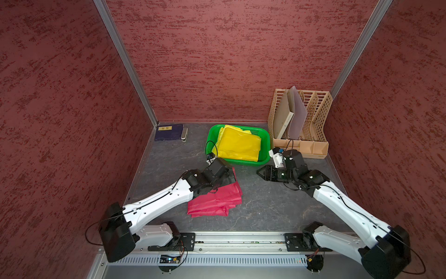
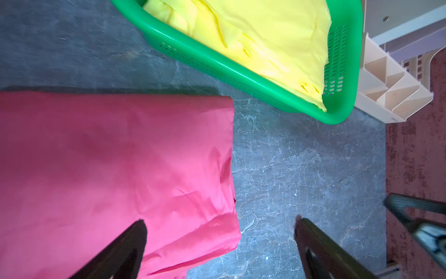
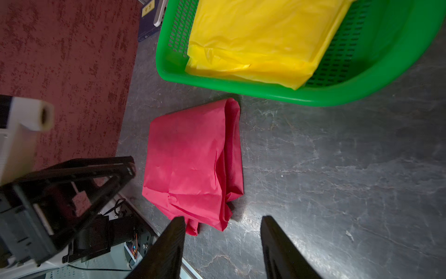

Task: Put the folded raincoat in the basket
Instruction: Move the raincoat to the center of the board.

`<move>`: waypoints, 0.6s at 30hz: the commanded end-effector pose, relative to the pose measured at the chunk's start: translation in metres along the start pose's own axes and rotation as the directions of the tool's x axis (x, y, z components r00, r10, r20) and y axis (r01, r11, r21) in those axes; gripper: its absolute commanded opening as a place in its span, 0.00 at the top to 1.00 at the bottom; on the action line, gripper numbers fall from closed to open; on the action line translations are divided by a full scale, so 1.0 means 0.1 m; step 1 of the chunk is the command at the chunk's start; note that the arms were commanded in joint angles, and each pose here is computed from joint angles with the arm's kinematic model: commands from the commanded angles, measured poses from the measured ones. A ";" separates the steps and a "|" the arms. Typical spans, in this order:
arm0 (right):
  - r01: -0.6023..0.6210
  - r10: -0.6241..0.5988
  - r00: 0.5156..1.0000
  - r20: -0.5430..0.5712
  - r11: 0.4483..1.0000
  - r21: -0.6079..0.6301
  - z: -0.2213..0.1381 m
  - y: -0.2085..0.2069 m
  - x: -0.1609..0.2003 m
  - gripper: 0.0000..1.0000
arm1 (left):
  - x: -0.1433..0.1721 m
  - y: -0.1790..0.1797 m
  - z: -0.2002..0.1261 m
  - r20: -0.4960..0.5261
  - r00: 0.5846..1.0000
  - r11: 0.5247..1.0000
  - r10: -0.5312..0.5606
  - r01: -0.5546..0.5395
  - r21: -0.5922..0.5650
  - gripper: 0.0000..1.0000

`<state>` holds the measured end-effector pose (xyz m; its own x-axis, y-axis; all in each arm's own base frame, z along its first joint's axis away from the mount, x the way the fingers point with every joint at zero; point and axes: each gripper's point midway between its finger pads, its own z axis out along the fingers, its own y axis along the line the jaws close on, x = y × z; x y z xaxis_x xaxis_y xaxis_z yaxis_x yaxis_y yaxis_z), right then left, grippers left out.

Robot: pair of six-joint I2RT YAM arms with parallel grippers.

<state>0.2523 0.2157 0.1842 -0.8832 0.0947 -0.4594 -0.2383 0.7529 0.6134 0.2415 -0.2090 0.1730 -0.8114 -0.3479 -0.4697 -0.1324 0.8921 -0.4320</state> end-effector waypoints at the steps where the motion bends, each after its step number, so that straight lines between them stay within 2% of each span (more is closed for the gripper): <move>1: 0.010 -0.011 0.999 -0.043 1.000 -0.028 0.22 0.15 0.04 0.44 | -0.02 0.53 -0.13 0.026 1.000 0.996 -0.007 0.009 -0.094 0.00; 6: 0.015 -0.017 0.993 -0.119 1.000 -0.020 0.75 0.21 0.21 0.43 | -0.08 1.03 -0.29 0.064 0.992 0.985 -0.110 0.117 -0.124 0.00; 12: 0.048 -0.045 0.977 -0.206 0.999 0.012 1.31 0.29 0.40 0.43 | 0.01 1.23 -0.21 0.021 0.986 0.975 -0.163 0.164 -0.153 0.00; 15: 0.044 -0.034 0.974 -0.223 0.998 0.038 1.47 0.26 0.43 0.44 | 0.08 1.27 -0.12 -0.008 0.981 0.970 -0.194 0.191 -0.150 0.00; 18: 0.044 -0.024 0.973 -0.228 0.996 0.080 1.58 0.16 0.46 0.46 | 0.10 1.34 -0.09 0.002 0.983 0.969 -0.182 0.179 -0.172 0.00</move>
<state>0.2562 0.3294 0.0690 -0.9565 -0.1107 -0.2698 -0.2487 0.7927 0.5566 0.2107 -0.0898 0.1196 -0.7647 -0.5186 -0.3824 -0.3885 0.8446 -0.3684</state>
